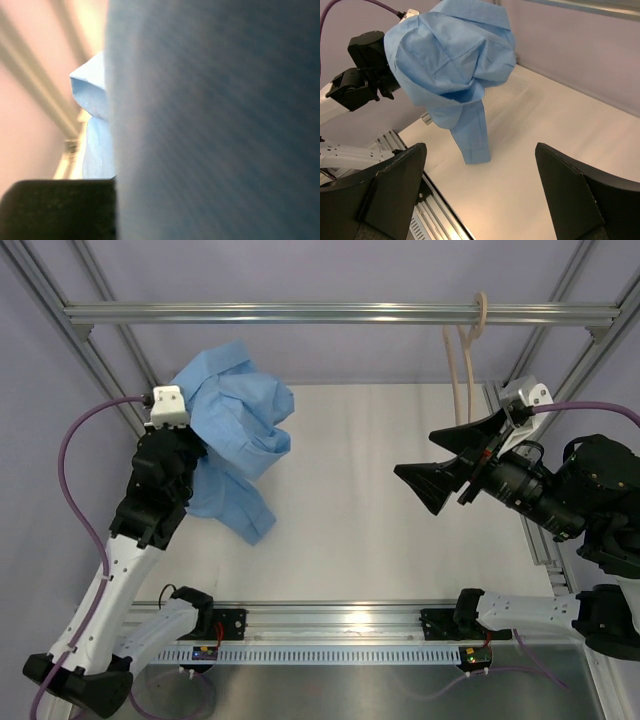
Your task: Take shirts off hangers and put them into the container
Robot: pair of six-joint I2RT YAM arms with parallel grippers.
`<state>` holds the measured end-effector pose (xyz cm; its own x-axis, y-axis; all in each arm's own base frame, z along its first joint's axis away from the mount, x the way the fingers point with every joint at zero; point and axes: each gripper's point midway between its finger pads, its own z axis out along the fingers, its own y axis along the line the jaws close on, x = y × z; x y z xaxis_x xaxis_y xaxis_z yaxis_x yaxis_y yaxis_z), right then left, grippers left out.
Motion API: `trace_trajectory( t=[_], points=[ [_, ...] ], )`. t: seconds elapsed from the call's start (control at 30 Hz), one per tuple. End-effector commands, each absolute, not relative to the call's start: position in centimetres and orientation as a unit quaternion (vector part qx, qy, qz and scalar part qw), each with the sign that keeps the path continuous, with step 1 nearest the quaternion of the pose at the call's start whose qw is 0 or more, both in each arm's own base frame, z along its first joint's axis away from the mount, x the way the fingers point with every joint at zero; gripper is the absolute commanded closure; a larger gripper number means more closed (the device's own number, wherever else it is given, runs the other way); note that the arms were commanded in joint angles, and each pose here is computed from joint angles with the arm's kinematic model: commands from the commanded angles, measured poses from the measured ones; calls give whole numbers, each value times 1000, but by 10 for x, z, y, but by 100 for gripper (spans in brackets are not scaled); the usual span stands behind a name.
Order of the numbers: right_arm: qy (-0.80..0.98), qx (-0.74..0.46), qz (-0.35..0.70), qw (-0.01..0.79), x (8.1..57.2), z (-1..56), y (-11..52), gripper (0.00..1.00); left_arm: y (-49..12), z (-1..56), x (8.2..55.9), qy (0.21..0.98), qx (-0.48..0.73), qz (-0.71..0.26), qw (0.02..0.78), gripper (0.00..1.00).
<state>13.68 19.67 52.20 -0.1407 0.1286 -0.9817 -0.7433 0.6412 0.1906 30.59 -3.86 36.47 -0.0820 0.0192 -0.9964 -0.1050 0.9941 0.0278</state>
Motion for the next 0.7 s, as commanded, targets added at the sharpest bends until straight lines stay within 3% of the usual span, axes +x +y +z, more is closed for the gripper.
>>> trace_trajectory(
  t=[0.0, 0.3, 0.67],
  points=[
    [665, -212, 356, 621, 140, 521, 195, 1, -4, 404, 320, 671, -101, 52, 733, 100],
    [666, -212, 353, 622, 137, 514, 185, 1, -6, 494, 313, 553, -48, 41, 831, 100],
    [669, -208, 353, 620, 131, 507, 172, 1, -16, 500, 337, 537, -7, 55, 842, 100]
  ],
)
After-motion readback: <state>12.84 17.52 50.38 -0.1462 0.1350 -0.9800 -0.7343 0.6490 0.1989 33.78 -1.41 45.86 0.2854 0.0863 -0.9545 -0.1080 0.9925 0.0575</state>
